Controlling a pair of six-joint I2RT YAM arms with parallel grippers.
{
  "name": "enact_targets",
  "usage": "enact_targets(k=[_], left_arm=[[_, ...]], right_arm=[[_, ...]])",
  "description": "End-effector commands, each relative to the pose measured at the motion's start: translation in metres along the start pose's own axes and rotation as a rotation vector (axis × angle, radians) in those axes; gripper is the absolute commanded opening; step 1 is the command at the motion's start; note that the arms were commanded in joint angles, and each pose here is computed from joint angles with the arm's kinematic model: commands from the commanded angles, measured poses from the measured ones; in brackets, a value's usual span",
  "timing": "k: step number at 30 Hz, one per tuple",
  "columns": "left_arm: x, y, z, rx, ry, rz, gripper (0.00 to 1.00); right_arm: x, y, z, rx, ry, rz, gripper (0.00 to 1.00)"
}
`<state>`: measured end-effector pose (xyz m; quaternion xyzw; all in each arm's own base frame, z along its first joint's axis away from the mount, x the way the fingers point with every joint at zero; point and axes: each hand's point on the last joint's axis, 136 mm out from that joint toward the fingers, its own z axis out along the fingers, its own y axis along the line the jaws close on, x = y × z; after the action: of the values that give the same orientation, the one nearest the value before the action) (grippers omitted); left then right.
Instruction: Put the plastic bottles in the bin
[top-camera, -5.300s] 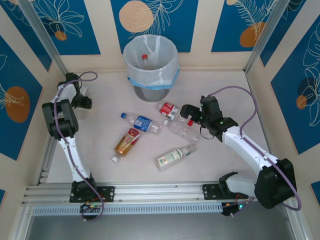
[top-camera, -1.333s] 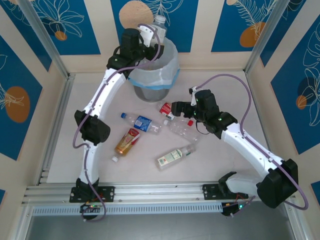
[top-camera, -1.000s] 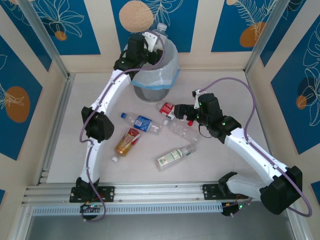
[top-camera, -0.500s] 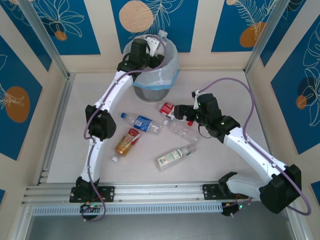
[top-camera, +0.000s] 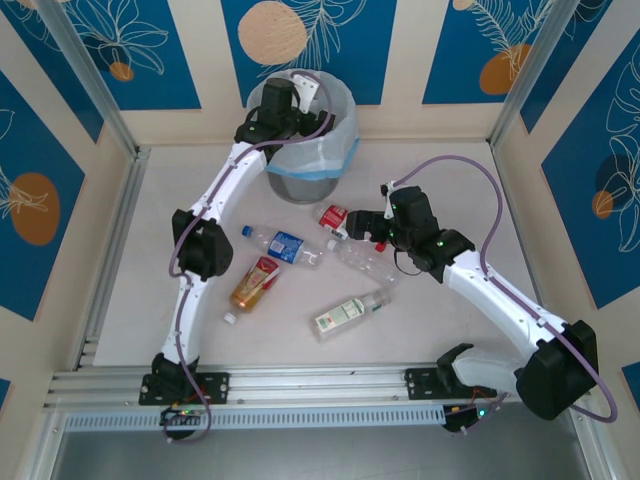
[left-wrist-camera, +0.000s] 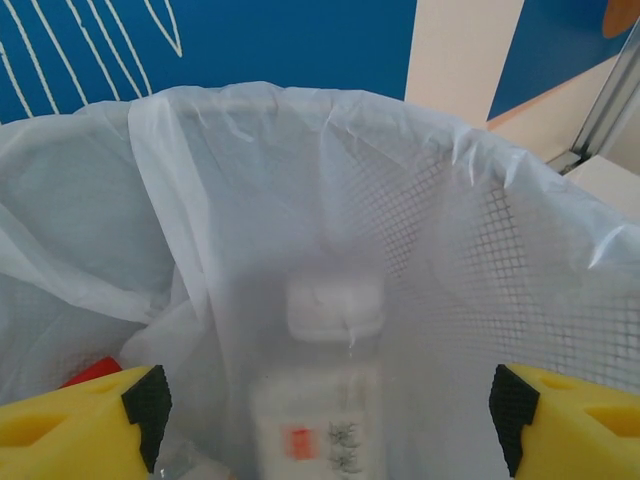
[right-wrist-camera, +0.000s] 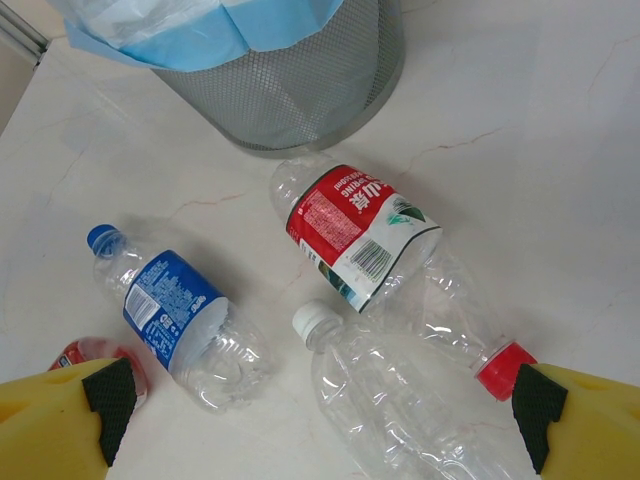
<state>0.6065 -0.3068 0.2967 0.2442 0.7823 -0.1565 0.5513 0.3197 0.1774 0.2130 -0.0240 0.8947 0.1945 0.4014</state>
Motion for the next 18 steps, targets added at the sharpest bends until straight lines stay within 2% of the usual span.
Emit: enact_targets(k=[1, 11, 18], left_arm=[[-0.022, 0.003, -0.009, 0.016, -0.061, -0.029, 0.88], [-0.044, -0.003, -0.028, 0.045, -0.094, -0.032, 0.96], [-0.062, -0.021, -0.055, 0.134, -0.099, -0.062, 0.99]], right_arm=[[-0.011, 0.006, -0.004, -0.007, -0.021, 0.011, 0.99], [-0.013, 0.007, -0.003, -0.007, -0.023, 0.003, 0.99], [-0.011, 0.007, 0.000, -0.005, -0.012, 0.009, 0.99]])
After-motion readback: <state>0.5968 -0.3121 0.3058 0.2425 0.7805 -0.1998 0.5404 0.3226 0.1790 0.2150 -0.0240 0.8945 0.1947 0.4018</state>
